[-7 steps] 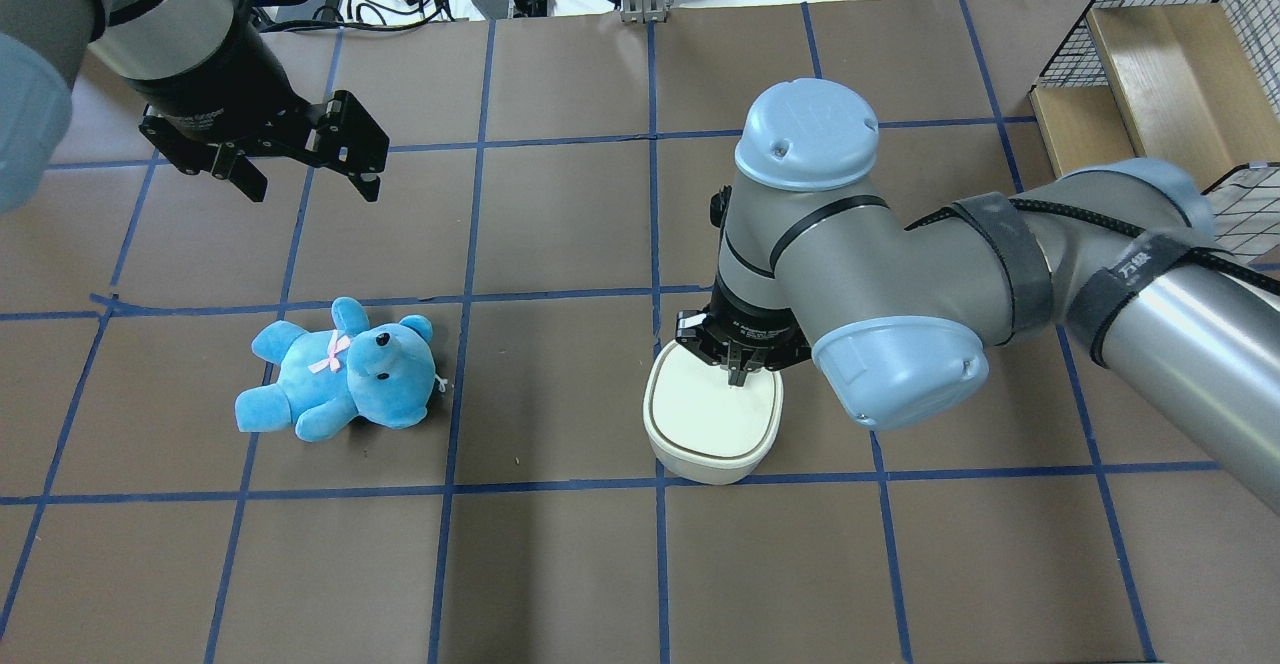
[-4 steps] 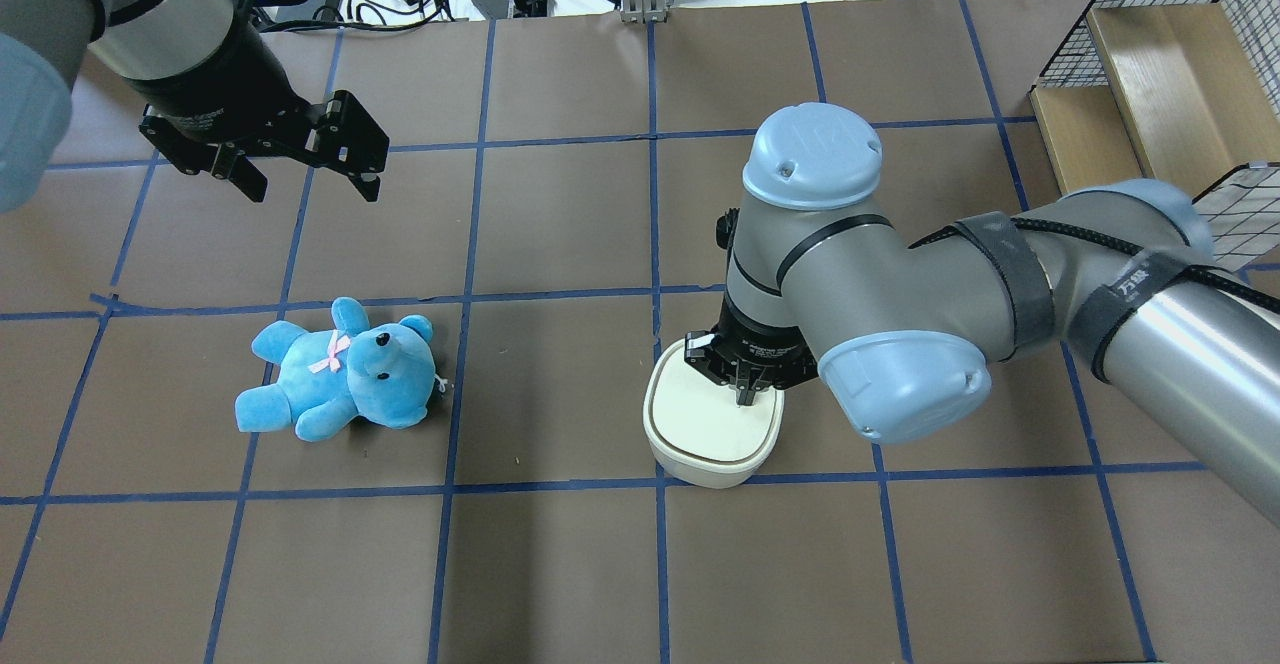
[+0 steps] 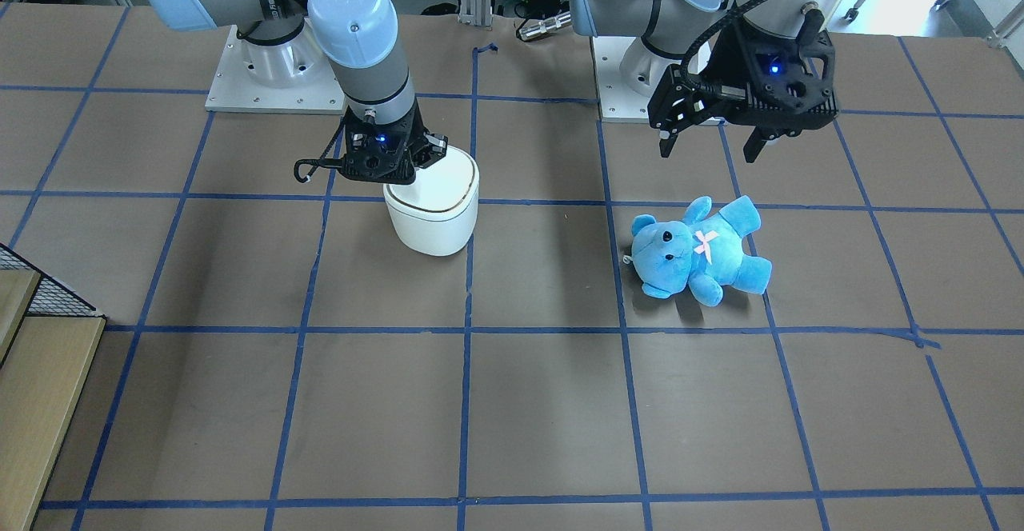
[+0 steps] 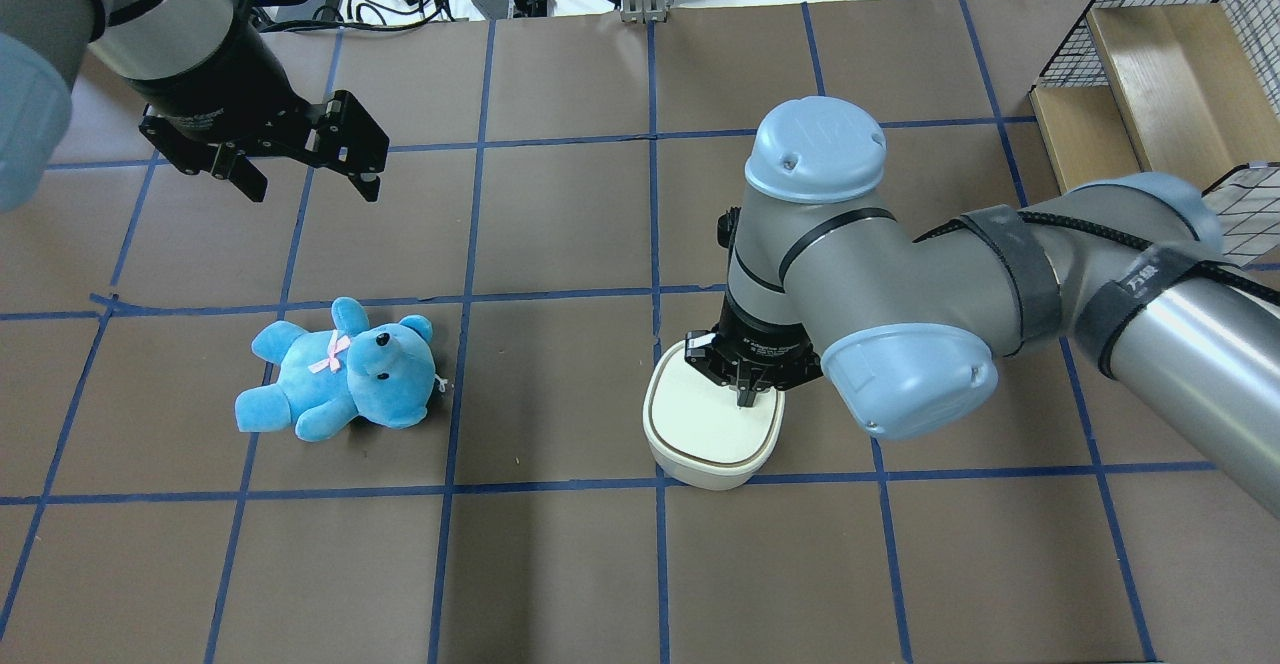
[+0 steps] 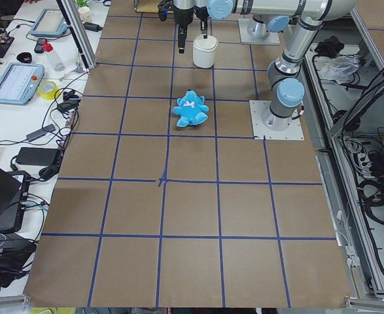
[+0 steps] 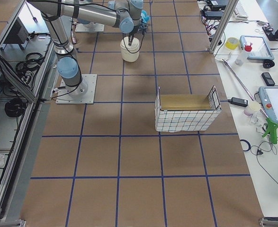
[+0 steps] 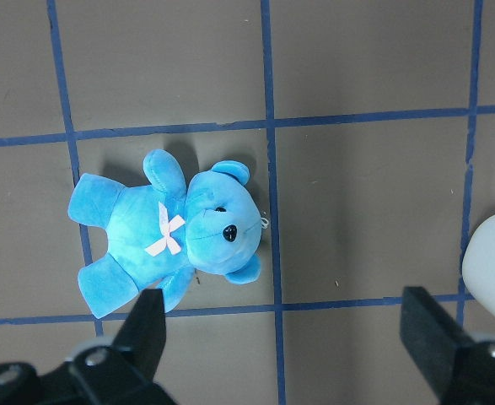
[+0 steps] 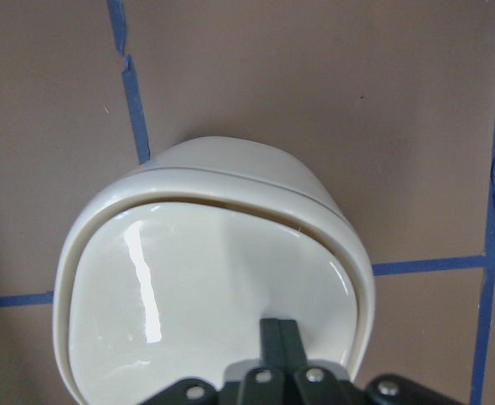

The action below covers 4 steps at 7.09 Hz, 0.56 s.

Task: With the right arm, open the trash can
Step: 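Lift the right gripper to flip the lid open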

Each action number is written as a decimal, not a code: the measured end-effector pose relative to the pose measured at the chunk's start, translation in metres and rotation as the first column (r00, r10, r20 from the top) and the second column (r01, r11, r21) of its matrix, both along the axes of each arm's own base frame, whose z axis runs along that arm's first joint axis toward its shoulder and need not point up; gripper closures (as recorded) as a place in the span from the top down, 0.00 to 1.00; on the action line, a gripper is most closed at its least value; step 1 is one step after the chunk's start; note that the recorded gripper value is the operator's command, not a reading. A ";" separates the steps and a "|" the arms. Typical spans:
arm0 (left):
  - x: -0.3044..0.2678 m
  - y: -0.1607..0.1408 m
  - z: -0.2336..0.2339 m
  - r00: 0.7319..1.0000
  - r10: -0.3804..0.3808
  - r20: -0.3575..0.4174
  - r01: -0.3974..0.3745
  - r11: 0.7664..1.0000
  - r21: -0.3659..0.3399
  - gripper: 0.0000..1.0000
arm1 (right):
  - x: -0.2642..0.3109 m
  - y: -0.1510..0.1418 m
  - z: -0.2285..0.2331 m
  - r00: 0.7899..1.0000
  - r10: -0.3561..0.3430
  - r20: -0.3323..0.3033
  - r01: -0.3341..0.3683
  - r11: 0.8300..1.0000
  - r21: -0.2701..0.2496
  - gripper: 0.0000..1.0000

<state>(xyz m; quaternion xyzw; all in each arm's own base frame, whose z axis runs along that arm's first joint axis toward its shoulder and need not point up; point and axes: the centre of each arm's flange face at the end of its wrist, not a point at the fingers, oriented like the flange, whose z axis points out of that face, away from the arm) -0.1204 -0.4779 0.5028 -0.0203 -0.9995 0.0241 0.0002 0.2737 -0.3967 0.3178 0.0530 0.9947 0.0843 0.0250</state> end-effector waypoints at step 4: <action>0.000 0.000 0.000 1.000 0.000 0.000 0.000 1.000 0.000 1.00 | 0.004 -0.023 0.085 1.000 0.004 -0.021 -0.003 0.999 0.036 0.00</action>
